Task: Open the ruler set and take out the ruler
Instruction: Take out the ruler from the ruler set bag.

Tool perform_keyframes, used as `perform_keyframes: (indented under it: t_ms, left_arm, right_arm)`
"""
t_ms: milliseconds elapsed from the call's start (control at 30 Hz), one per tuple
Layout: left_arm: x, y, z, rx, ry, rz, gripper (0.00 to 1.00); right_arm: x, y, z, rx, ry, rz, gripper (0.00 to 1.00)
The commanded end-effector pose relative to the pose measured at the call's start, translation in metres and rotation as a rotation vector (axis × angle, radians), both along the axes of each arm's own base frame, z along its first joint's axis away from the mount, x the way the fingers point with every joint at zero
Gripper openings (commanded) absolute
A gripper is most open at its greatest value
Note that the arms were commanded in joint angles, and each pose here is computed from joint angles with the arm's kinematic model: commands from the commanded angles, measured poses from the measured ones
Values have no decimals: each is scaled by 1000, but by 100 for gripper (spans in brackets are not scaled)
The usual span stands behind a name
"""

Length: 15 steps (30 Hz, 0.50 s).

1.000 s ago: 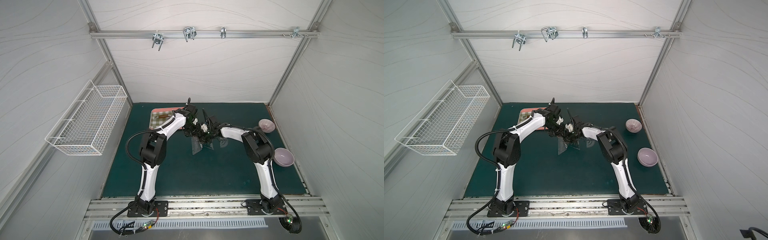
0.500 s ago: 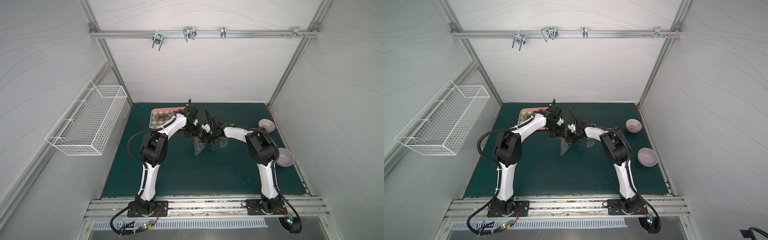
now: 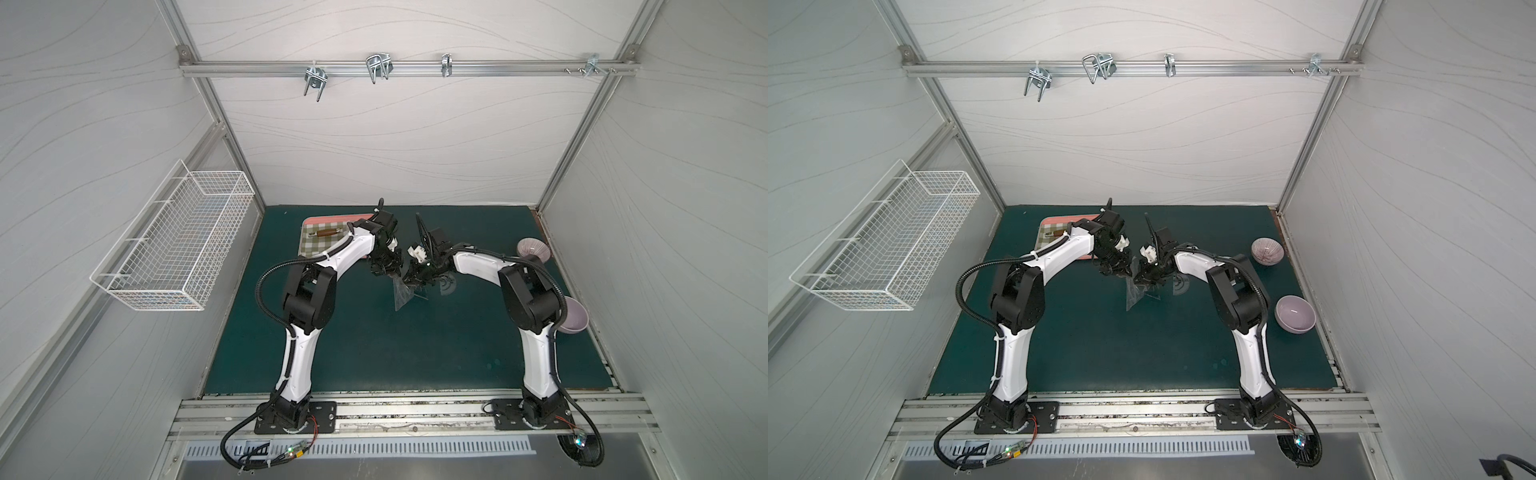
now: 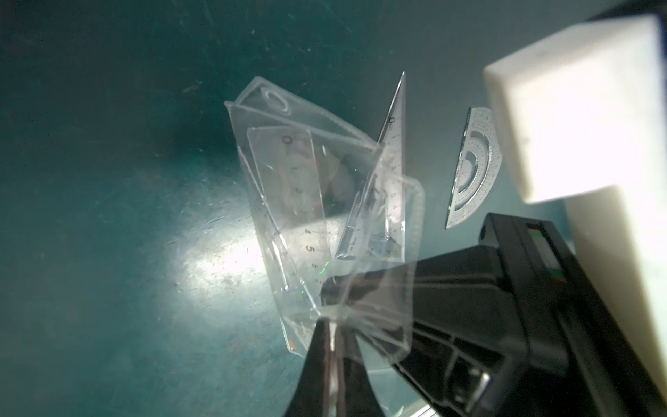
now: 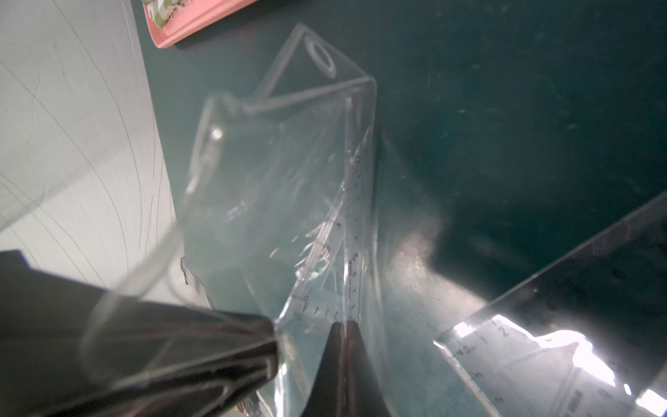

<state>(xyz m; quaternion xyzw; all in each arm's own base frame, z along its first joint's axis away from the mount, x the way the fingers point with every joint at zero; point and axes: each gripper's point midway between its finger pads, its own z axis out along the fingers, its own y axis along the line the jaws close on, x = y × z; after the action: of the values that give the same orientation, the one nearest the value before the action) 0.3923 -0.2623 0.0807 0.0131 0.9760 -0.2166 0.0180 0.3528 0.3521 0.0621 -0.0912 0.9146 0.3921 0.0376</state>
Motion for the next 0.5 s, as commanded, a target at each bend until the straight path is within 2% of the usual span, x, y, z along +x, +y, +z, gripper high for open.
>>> perform_keyframes:
  t_ms: [0,467]
  left_arm:
    - [6,-2,-3,10,-4,7,0]
    - [7,-3,-7,13,2,5,0]
  right_arm:
    - [0,-4,29,-6,-53,12,0]
    - [7,-40,51,-61,-109,-34,0]
